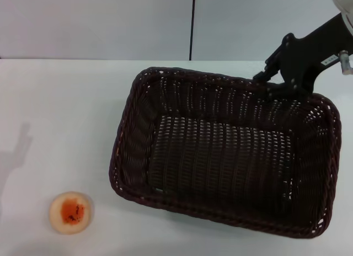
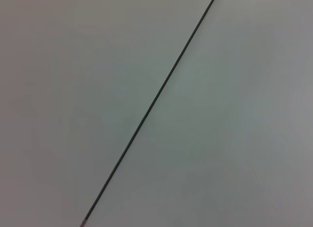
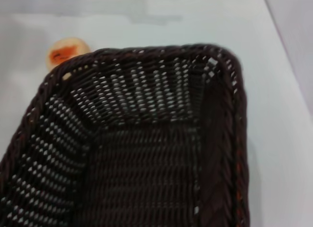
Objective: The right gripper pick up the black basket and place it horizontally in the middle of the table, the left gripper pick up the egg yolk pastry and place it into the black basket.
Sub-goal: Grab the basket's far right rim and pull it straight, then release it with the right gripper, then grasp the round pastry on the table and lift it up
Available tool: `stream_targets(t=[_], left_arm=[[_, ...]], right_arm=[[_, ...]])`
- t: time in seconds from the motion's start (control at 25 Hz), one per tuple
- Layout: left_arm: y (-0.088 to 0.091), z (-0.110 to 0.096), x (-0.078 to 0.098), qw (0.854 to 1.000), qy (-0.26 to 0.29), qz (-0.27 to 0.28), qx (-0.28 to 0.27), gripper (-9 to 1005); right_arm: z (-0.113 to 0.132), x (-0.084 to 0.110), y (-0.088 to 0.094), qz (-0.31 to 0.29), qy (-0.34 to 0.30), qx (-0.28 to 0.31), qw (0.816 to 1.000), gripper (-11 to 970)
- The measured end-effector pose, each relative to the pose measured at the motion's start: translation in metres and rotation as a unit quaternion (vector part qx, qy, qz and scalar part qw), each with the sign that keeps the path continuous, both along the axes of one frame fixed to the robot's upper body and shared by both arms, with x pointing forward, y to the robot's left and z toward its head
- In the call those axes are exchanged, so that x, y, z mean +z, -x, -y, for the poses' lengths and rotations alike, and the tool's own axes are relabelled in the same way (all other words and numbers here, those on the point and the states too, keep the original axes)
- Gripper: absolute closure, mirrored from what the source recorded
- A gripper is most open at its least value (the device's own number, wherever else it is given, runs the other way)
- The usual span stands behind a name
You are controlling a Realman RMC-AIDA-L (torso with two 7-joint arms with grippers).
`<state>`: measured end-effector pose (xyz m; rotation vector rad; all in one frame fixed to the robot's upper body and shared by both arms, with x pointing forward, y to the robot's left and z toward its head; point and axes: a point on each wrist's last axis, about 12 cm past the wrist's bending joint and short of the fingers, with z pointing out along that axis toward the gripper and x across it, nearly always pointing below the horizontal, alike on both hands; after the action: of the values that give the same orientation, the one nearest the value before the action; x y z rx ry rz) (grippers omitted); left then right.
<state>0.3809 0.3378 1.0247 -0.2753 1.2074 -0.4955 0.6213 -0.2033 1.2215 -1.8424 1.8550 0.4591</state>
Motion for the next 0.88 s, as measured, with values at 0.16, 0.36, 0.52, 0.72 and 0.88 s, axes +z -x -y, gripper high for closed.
stream_targets(t=[0.16,0.36,0.52,0.72,0.88], left_arm=[[0.001,0.002,-0.001,1.0,0.0,-0.002,-0.006,184],[0.002,0.002,-0.001,1.0,0.0,-0.003,-0.008,184],[0.005,0.004,-0.001,1.0,-0.002,-0.004,-0.019,184],[0.01,-0.001,0.002,0.996,-0.032,-0.007,-0.079,184],[0.012,-0.022,0.009,0.985,-0.062,-0.039,-0.157,184]], right_arm=[[0.0,0.002,-0.006,0.024,-0.025,-0.009,0.999,689],[0.0,0.005,-0.012,0.05,-0.079,-0.022,0.995,687],[0.015,0.005,-0.014,0.072,-0.153,-0.06,0.984,686],[0.061,-0.007,0.0,0.094,-0.324,-0.17,0.926,685],[0.099,-0.035,0.031,0.105,-0.417,-0.236,0.871,684]])
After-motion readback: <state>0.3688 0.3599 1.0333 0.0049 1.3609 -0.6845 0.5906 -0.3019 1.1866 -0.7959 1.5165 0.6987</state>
